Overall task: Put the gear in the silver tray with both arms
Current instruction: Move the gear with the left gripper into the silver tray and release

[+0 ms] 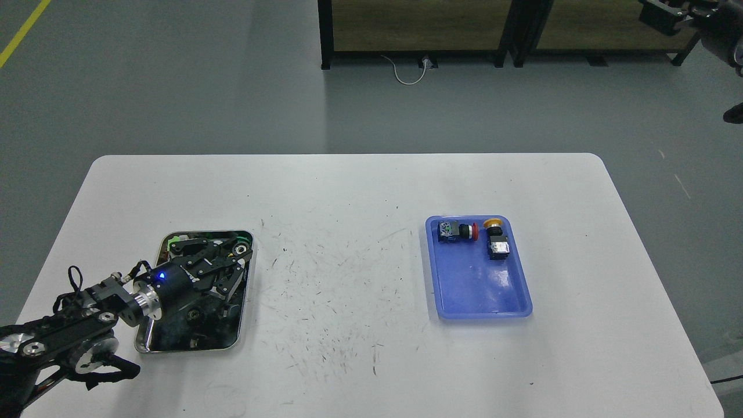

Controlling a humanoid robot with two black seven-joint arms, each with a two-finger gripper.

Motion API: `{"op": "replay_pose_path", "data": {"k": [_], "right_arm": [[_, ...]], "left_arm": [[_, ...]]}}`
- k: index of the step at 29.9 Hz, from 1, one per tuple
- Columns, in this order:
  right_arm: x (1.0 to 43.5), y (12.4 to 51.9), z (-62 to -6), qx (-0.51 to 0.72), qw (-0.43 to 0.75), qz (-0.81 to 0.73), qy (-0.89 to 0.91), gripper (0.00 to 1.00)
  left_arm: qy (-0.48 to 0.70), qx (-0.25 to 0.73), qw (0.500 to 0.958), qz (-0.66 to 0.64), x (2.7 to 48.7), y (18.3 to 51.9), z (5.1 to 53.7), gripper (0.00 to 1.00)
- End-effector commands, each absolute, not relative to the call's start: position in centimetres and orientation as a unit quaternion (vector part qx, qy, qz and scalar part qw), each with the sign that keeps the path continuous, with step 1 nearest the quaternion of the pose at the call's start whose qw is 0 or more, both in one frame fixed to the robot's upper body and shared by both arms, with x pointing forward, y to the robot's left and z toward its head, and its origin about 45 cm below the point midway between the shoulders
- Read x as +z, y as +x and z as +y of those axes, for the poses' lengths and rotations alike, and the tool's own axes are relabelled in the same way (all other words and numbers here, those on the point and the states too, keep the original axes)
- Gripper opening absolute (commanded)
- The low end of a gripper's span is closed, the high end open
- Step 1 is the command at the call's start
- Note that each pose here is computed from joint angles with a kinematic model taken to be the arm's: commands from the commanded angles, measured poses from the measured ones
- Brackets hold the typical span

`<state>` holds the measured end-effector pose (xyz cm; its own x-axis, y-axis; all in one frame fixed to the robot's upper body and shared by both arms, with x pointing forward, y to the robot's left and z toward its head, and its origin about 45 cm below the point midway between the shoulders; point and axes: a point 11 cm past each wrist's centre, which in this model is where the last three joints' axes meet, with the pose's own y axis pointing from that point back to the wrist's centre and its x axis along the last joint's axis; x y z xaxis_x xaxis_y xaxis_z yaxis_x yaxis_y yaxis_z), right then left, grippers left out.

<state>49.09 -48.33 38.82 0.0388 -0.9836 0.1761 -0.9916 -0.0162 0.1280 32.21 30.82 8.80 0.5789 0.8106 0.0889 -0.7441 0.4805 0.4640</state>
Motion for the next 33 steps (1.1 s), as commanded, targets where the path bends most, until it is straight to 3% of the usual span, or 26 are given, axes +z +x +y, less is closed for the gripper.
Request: {"op": "replay_pose_path", "data": {"k": [1,8,20,27,33], "right_arm": [[38.6,49.3,-48.1,0.017,0.107,-0.693,0.712,1.00],[38.1,49.5,-47.7,0.013,0.108,-0.692,0.714,1.00],[38.7,49.9,-47.3,0.016,0.105,-0.692,0.714,1.00],[39.1,49.9,-47.3,0.020,0.103,-0.692,0.714,1.00],[39.1,49.9,-47.3,0.020,0.104,-0.692,0.714,1.00]], "left_arm": [[0.249,0.463,0.847,0.074,8.8,31.5,33.1,0.27],[0.276,0.470,0.833,0.096,6.3,29.0,34.4,0.28],[0.291,0.482,0.819,0.111,4.3,28.0,35.2,0.31],[0.287,0.484,0.818,0.116,3.7,28.0,34.8,0.40],[0.283,0.488,0.817,0.115,3.9,28.3,34.8,0.62]]}}
